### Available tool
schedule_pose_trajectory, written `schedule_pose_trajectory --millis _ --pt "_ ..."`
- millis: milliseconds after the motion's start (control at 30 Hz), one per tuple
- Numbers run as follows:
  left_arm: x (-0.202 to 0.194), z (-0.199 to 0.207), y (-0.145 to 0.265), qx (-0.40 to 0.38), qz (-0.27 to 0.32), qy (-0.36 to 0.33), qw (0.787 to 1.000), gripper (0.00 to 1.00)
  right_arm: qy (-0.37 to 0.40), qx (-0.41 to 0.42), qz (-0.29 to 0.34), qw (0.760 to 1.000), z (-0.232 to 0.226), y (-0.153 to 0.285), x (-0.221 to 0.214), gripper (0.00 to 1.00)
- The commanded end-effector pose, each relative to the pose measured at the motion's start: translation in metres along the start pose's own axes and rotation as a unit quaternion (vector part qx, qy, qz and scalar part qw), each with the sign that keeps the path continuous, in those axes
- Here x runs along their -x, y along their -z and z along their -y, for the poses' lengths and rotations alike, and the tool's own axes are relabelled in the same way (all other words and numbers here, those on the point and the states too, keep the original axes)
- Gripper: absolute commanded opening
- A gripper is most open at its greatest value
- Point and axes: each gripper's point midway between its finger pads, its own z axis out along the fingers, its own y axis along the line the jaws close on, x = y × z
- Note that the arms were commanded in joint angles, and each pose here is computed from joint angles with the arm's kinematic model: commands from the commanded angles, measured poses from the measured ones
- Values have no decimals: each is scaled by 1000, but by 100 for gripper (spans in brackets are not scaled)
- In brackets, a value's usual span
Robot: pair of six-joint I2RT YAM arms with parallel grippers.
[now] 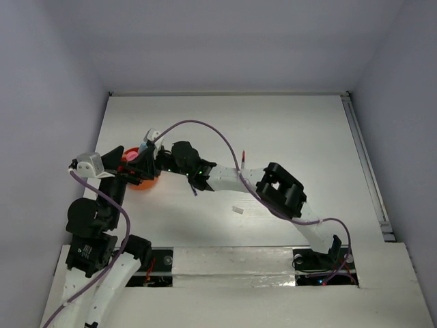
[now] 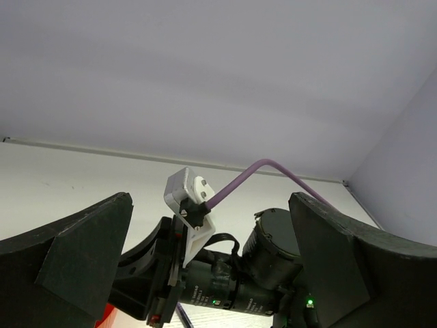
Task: Sort the stationery into containers
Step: Place the pen in the storage box.
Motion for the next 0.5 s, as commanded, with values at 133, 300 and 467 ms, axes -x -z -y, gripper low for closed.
schedule_pose_trajectory --millis 133,300,467 --pt "4 4 -9 -9 11 4 1000 99 -16 -58 59 996 9 9 37 0" --pt "2 3 -10 -7 9 3 1000 99 -63 -100 67 991 33 21 33 0" --pt "0 3 -13 -7 4 3 1000 99 -89 -122 71 986 43 27 33 0"
